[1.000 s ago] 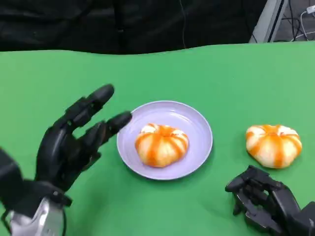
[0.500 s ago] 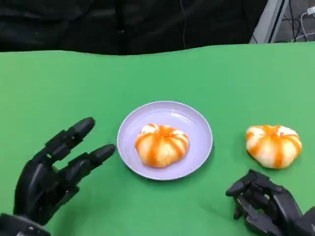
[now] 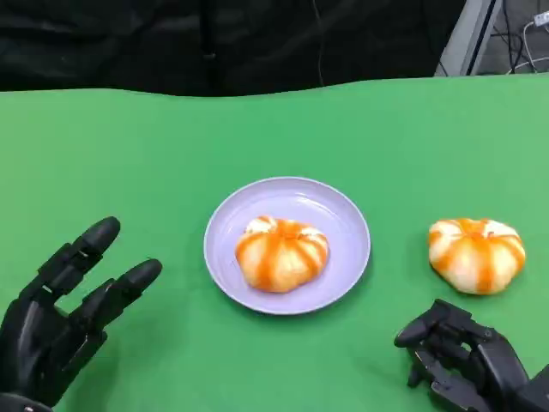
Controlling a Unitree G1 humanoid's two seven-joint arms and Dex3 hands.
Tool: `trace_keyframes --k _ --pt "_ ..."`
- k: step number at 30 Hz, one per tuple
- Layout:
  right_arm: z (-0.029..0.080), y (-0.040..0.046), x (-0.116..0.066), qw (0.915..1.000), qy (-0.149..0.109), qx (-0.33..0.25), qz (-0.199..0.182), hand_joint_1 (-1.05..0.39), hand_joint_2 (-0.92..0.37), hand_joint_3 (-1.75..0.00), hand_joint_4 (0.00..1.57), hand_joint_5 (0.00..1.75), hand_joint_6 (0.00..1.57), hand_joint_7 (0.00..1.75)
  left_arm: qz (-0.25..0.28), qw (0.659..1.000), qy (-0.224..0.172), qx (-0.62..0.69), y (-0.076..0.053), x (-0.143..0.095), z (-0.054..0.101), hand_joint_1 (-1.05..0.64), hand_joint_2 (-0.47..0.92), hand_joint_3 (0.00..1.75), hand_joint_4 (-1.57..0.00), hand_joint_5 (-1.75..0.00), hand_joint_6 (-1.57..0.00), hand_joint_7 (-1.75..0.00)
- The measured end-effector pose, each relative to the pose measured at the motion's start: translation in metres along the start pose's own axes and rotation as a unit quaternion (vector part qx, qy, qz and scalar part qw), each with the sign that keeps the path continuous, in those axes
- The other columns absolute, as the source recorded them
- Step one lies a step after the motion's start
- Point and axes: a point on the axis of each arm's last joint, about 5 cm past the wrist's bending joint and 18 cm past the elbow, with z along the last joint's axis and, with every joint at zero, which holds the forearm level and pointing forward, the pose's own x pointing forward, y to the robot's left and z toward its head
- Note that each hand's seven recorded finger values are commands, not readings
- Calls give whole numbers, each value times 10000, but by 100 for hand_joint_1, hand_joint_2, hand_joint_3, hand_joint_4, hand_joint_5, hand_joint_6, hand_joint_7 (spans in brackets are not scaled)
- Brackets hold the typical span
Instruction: Grasp the bread from the table and place it into the plate.
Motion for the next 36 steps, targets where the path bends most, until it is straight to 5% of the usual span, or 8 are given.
trace_keyframes --k 2,5,17,23,27,30,33,36 --pt "-2 -1 2 10000 9 3 -4 -29 -92 -48 62 175 65 130 70 9999 70 -26 26 17 -27 14 78 75 -85 -1 -68 -1" --pt "-4 -1 10 10000 27 8 0 -29 -92 -48 62 175 65 130 248 9995 201 -5 101 40 -52 19 69 97 -89 -1 -73 -1" --pt "-9 -6 28 10000 21 5 19 -29 -92 -48 62 175 65 129 399 9987 179 257 133 102 -60 16 66 105 -100 -3 -99 -5" --pt "-9 -9 36 10000 22 3 16 -29 -92 -47 63 175 66 129 608 9976 92 318 161 112 -23 15 63 109 -122 -13 -118 -9" --pt "-8 -16 47 10000 23 -4 15 -29 -92 -47 63 175 65 129 693 9966 -60 437 164 154 8 11 54 124 -108 -83 -133 -16" --pt "-8 -16 52 10000 22 -5 21 -29 -92 -47 61 175 65 129 719 9961 -37 517 177 158 11 8 56 119 -106 -139 -109 -108" --pt "-8 -18 53 10000 20 -1 18 -28 -92 -47 61 175 65 129 814 9931 13 849 197 150 35 8 58 117 -106 -154 -100 -132" --pt "-9 -21 52 10000 23 3 10 -29 -92 -48 62 175 65 129 881 9907 -37 1038 234 145 79 9 58 118 -105 -159 -100 -133"
